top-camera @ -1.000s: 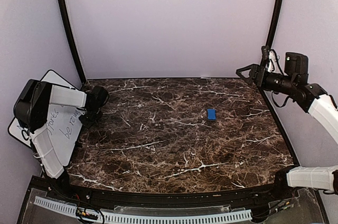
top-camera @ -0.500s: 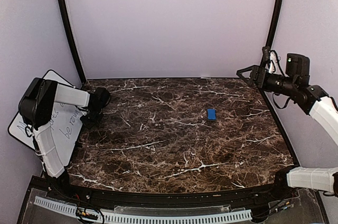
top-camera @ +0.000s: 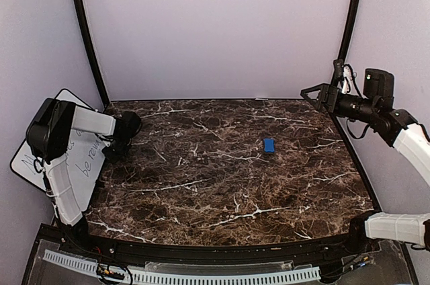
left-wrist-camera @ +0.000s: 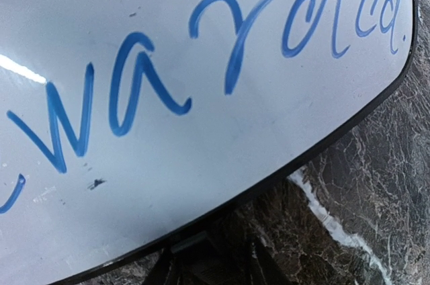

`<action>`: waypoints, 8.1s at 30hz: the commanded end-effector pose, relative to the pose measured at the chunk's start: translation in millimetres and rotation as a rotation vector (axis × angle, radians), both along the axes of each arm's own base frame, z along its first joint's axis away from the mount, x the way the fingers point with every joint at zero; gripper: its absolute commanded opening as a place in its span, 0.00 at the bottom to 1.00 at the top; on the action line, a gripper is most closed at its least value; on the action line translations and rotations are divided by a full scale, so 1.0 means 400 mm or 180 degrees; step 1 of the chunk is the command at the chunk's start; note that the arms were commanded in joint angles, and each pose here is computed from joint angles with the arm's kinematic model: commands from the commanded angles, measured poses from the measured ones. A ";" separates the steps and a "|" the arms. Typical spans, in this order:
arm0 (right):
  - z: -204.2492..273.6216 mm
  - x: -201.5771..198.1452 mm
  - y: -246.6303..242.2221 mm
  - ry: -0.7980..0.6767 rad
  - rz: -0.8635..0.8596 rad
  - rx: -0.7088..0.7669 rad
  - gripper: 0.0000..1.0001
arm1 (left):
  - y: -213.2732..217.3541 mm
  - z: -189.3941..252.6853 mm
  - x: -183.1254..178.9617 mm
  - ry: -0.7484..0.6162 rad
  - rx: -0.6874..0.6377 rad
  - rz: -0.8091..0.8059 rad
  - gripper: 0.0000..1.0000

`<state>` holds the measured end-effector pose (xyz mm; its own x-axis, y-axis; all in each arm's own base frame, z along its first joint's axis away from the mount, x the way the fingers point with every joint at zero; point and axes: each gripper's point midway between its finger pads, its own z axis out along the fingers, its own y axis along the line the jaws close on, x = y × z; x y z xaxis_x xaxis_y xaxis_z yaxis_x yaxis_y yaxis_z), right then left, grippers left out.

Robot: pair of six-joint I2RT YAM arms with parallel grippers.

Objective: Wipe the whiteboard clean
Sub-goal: Move the whiteboard to the center of the board, then pick up the whiteboard eraser from the center of the board.

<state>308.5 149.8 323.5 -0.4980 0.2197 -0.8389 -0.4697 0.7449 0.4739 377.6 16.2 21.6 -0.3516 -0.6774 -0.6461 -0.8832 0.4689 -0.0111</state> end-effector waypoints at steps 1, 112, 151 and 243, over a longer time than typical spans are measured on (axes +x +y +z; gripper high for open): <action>0.035 -0.007 0.009 -0.0193 0.0057 0.0058 0.99 | 0.006 -0.003 -0.009 0.0078 0.0092 0.0034 0.30; -0.422 0.192 0.821 -0.0164 0.0917 -0.1594 0.98 | -0.154 0.712 0.018 -0.1649 0.0135 -0.2537 0.99; -0.705 0.289 0.883 0.0064 0.0583 -0.1927 0.44 | 0.015 0.640 0.008 -0.1763 -0.0049 -0.2023 0.99; -0.381 0.064 0.268 0.0674 -0.0004 -0.1882 0.79 | -0.471 0.680 0.062 -0.2067 -0.1935 -0.4723 0.99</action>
